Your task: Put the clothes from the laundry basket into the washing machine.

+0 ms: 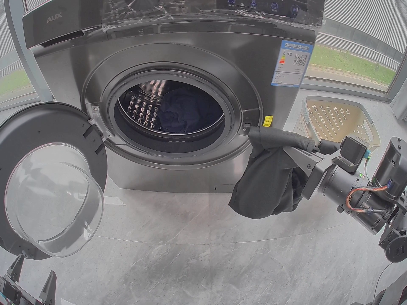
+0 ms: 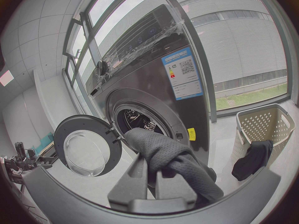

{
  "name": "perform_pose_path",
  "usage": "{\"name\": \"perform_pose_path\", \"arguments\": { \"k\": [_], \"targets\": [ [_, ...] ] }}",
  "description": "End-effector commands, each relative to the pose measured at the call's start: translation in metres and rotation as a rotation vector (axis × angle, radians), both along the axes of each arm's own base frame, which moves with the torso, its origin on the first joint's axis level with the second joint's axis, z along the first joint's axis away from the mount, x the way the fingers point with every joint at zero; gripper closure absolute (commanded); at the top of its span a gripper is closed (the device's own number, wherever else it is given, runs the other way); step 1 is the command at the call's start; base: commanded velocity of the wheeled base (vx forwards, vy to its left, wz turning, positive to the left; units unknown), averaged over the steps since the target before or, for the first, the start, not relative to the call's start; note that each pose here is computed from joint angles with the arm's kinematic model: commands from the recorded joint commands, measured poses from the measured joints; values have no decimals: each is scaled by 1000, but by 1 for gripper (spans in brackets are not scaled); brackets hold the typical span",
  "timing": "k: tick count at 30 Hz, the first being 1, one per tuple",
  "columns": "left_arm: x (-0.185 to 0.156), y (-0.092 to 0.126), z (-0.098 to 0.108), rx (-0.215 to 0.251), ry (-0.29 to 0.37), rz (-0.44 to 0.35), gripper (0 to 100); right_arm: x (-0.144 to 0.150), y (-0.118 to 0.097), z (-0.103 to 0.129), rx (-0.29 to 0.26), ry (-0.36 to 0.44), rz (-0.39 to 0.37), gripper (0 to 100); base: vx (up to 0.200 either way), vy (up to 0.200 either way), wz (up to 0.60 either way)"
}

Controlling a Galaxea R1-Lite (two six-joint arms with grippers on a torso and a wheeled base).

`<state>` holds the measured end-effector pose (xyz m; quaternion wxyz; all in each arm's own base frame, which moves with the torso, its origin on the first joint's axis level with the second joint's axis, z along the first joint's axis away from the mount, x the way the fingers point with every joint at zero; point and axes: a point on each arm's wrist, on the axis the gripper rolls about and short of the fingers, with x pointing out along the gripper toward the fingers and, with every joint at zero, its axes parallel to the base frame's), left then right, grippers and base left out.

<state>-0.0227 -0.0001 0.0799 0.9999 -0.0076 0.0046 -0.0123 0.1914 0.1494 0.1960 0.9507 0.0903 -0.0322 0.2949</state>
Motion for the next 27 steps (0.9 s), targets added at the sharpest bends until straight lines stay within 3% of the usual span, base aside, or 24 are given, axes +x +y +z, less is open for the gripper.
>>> {"name": "perform_pose_path", "arguments": {
  "k": [1,8,14,23,27],
  "targets": [
    [1,0,-4,0,14,0,0,0,0,0,-1,1,0,100,0,0,0],
    [1,0,-4,0,14,0,0,0,0,-1,-2,3,0,100,0,0,0],
    [1,0,-4,0,14,0,0,0,0,-1,-4,5,0,100,-200,0,0],
    [1,0,-4,0,13,0,0,0,0,-2,-7,9,0,100,0,0,0],
    [1,0,-4,0,14,0,0,1,1,-3,-7,9,0,100,0,200,0]
  ]
}}
